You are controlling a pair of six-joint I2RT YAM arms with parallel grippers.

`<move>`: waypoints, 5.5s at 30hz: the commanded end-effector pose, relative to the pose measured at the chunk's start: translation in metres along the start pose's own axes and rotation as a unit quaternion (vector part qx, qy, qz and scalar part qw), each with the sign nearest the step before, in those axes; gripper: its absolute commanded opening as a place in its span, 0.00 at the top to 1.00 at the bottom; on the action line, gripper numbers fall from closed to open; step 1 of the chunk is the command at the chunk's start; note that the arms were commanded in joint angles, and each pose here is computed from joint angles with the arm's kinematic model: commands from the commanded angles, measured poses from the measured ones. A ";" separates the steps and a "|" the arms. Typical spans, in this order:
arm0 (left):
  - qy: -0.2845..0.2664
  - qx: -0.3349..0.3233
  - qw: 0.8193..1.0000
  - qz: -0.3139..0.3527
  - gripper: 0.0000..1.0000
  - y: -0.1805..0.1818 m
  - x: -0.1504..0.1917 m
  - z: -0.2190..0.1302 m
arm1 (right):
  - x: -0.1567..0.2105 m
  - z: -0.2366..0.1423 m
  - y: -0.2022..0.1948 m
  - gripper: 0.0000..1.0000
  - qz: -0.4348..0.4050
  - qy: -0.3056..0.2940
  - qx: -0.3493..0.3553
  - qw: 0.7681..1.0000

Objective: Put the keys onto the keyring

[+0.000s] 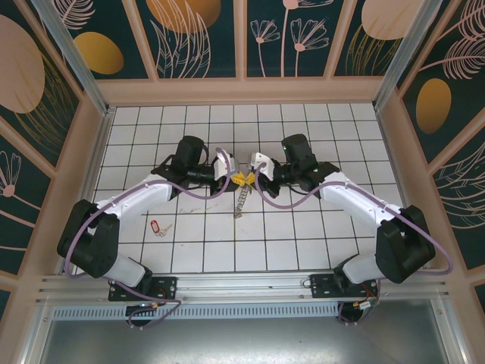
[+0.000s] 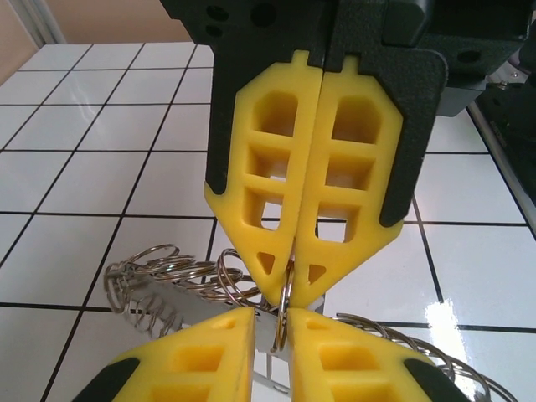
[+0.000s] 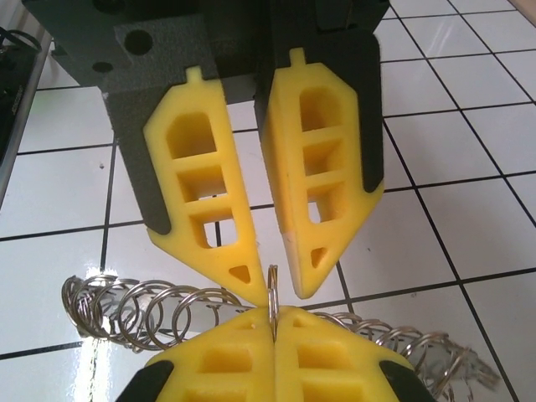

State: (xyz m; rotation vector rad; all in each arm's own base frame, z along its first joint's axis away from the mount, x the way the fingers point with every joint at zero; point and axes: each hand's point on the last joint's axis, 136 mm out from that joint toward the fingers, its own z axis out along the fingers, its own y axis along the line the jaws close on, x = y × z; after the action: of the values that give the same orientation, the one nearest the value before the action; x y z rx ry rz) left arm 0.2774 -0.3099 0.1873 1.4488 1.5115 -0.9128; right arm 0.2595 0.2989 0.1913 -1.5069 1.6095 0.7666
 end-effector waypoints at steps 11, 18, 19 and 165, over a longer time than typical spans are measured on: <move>-0.069 0.008 0.997 0.019 1.00 -0.005 -0.027 -0.002 | -0.017 -0.013 0.004 0.88 -0.027 -0.059 0.002 0.998; -0.128 0.030 0.991 0.022 1.00 -0.014 -0.045 -0.007 | -0.014 -0.020 0.002 0.86 -0.007 -0.085 -0.013 0.996; -0.130 0.033 0.991 0.022 1.00 -0.016 -0.046 -0.007 | -0.012 -0.021 0.001 0.85 -0.005 -0.086 -0.012 0.996; 0.024 0.047 0.998 0.020 0.90 0.008 -0.019 0.011 | -0.020 -0.017 -0.011 1.00 -0.026 -0.052 0.006 0.998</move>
State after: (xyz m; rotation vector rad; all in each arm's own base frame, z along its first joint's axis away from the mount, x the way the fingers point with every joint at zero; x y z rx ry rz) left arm 0.2866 -0.3223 0.1938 1.5478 1.5240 -0.9468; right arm 0.2670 0.2842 0.1992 -1.4567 1.5763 0.7825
